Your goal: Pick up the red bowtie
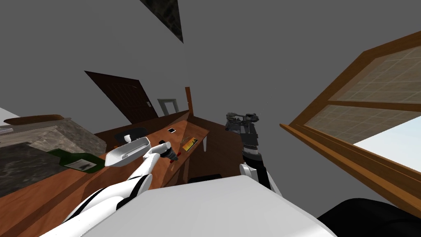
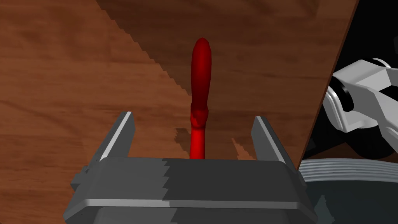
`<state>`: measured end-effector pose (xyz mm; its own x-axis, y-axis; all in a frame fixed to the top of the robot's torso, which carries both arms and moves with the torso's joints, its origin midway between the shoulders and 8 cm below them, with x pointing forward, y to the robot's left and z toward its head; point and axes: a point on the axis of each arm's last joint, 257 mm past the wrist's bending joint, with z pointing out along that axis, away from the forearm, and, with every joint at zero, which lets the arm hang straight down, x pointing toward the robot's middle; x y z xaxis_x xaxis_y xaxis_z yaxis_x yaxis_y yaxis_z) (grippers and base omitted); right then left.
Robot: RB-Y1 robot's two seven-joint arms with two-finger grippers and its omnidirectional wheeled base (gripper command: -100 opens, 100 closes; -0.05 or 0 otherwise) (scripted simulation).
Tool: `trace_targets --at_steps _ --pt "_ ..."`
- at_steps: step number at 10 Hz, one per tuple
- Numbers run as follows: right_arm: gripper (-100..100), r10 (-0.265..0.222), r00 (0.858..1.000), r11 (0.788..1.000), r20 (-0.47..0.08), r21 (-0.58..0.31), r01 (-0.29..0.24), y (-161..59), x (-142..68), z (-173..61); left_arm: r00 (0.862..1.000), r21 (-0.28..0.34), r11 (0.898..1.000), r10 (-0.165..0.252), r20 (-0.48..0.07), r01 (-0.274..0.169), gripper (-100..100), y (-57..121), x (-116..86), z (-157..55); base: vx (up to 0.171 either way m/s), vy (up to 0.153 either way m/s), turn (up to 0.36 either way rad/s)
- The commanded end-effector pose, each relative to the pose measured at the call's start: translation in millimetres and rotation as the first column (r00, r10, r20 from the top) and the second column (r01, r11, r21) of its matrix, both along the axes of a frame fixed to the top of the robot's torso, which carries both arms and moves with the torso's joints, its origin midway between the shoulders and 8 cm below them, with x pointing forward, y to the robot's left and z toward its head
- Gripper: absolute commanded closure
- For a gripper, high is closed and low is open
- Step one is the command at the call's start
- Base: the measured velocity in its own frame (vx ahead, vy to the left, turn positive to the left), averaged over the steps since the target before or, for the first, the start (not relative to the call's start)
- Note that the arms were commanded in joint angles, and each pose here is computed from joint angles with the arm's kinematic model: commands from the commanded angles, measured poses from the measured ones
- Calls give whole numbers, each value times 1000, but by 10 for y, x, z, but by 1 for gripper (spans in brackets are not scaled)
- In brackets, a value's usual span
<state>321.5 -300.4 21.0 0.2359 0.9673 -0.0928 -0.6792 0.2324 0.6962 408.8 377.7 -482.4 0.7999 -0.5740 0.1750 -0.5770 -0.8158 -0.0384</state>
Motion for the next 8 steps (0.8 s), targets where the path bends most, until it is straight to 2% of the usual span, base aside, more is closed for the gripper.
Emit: trace_targets --at_steps 1,3,4,8 --pt "0 0 1000 1000 0 0 0 0 0 0 1000 1 1000 -3 3 3 -100 -34 -51 -102 46 7 13" --pt "0 0 1000 1000 0 0 0 0 0 0 1000 0 1000 -3 0 3 -100 -38 -55 -125 32 5 6" --pt "0 0 1000 1000 0 0 0 0 0 0 1000 1 1000 -4 3 4 100 -38 -51 -132 0 0 0" --pt "0 0 1000 1000 0 0 0 0 0 0 1000 -2 1000 -5 -1 5 100 -52 -59 -136 0 0 0"
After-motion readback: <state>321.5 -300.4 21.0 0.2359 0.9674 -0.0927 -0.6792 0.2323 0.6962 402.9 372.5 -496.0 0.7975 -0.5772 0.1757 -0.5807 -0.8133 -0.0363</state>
